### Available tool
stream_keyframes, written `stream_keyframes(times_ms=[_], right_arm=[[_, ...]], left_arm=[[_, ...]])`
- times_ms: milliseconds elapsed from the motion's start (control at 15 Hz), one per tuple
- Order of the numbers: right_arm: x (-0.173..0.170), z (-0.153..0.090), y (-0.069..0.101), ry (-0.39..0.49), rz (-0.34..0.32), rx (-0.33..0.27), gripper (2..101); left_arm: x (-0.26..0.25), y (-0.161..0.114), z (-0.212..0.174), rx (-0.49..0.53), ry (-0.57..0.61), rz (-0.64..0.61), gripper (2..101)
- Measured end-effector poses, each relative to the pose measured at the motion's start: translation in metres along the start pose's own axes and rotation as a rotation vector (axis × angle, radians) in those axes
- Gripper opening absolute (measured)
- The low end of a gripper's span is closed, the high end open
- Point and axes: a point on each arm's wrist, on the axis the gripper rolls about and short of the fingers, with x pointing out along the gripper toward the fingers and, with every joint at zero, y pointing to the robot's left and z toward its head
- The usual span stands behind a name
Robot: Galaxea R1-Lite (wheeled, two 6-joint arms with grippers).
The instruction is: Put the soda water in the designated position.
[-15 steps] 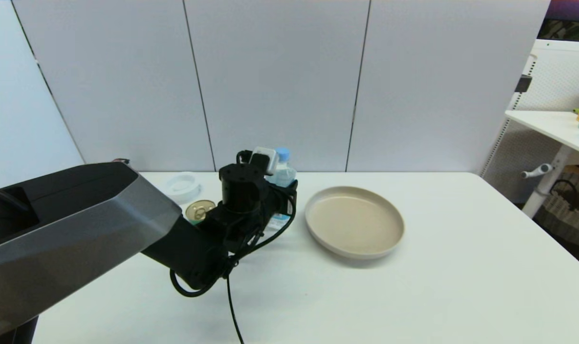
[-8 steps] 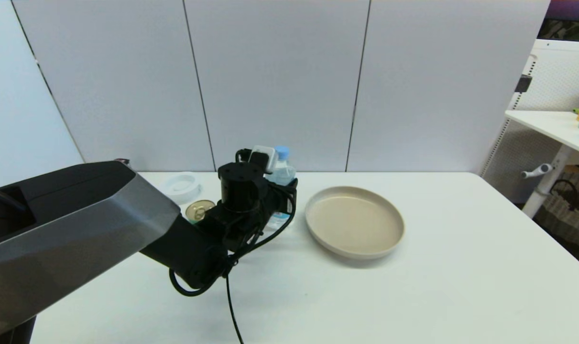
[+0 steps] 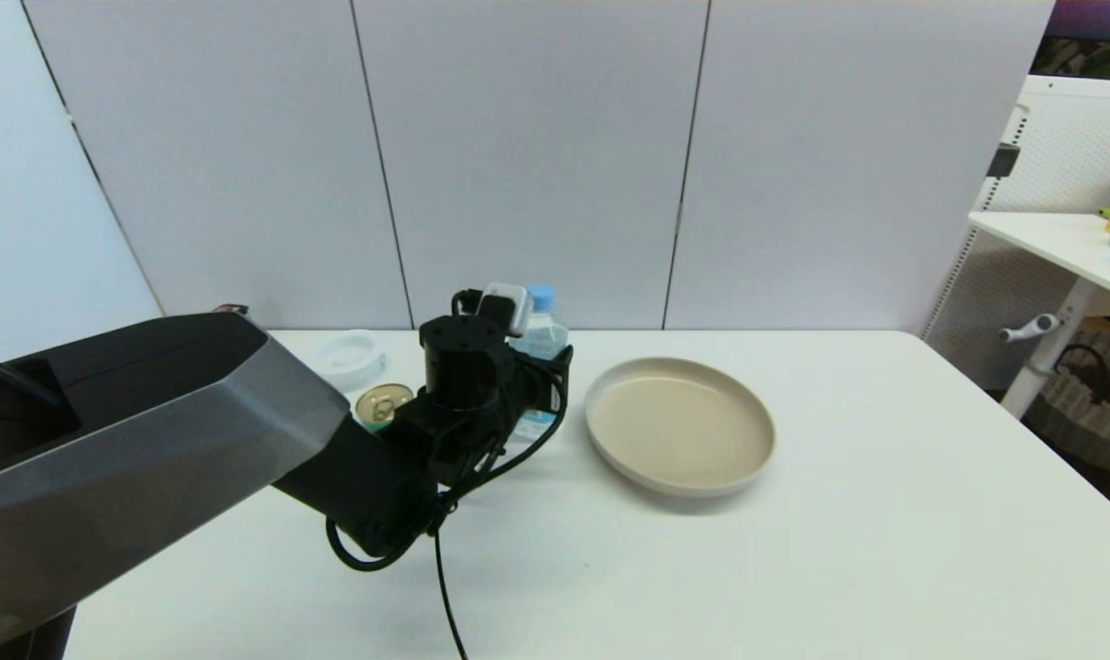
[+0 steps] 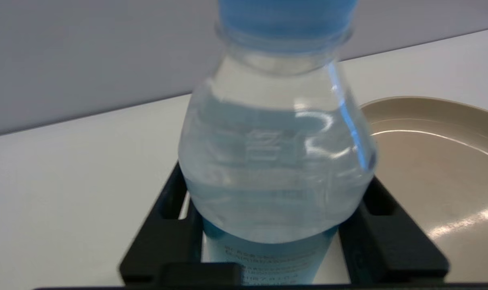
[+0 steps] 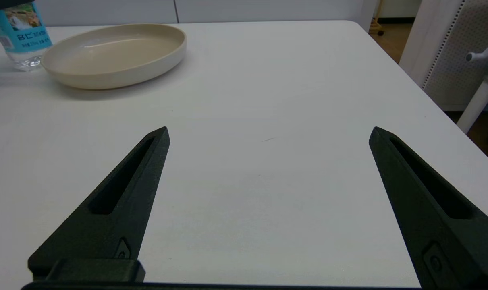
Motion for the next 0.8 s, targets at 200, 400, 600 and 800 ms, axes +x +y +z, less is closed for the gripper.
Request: stream_keyframes(times_ms=[200, 400, 600, 800], right_arm=[[0.000, 0.000, 0.000, 0.000, 0.000, 0.000, 98.0], [0.000, 0.000, 0.000, 0.000, 0.000, 0.000, 98.0], [0.000, 0.000, 0.000, -0.001, 0.000, 0.001, 98.0], [0.000, 0.000, 0.000, 0.000, 0.000, 0.000, 98.0]], left_arm=[[0.000, 0.000, -0.001, 0.001, 0.002, 0.000, 68.1], [0.001, 0.000, -0.002, 0.004, 0.005, -0.001, 77.6], [-0.002, -0.001, 0.010, 0.006, -0.026, -0.011, 83.8], [-0.021, -0.003, 0.049, -0.007, -0.086, -0.026, 88.2]])
